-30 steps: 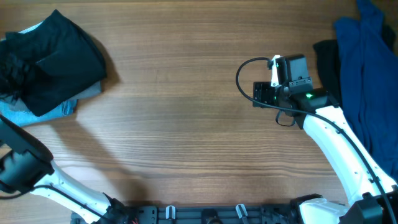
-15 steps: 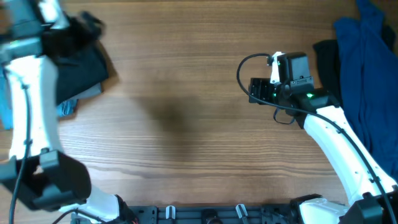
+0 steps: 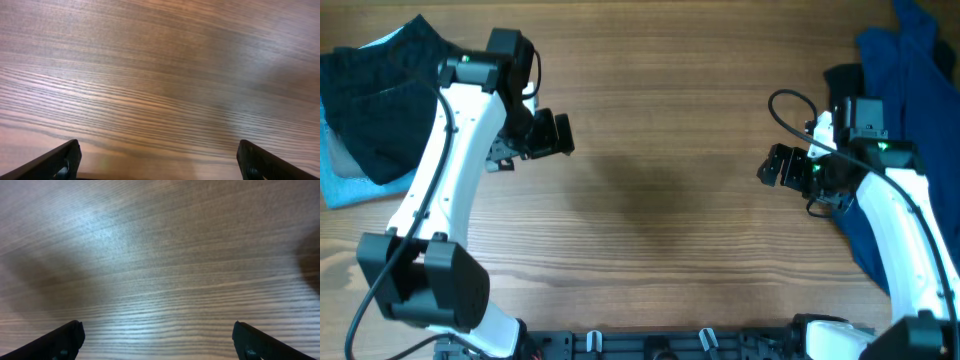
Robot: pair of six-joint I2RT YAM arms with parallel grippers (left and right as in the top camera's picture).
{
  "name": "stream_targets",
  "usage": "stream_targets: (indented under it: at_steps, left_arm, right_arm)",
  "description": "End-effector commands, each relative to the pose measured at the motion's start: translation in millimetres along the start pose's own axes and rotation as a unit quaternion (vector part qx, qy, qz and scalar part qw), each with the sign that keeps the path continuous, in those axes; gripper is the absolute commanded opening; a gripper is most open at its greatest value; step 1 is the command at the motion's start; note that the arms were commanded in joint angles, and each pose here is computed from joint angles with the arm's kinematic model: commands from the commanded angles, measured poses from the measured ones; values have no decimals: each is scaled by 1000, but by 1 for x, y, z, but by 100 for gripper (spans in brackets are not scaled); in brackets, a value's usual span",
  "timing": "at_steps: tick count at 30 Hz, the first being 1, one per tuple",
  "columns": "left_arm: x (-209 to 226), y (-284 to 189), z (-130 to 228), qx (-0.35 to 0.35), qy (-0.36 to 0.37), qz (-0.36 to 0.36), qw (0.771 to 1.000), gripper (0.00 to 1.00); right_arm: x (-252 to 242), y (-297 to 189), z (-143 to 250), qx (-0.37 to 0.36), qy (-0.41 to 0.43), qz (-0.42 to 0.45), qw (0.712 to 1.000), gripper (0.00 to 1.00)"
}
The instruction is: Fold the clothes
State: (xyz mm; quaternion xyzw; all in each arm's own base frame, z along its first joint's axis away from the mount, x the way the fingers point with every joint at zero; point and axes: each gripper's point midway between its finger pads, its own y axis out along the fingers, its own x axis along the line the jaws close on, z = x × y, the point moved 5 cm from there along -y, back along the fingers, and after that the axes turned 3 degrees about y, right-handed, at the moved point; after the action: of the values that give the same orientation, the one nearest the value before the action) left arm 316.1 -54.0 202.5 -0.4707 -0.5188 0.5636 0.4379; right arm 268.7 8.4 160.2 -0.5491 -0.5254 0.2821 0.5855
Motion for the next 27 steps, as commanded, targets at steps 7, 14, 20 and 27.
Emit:
stream_targets:
  at_steps: [7, 14, 20, 27]
  left_arm:
    - [37, -34, 74, -295, -44, 46, 953, 100]
    - [53, -55, 126, -445, -38, 108, 888, 100]
    - [57, -62, 143, -462, -37, 116, 878, 100]
    - [60, -52, 149, -438, -38, 105, 892, 100]
  right_arm:
    - [4, -83, 35, -275, -81, -40, 957, 100]
    - [2, -98, 52, -331, -68, -57, 939, 100]
    - [1, -89, 48, -313, -64, -51, 946, 100]
    - [-2, -74, 41, -278, -56, -41, 958, 100]
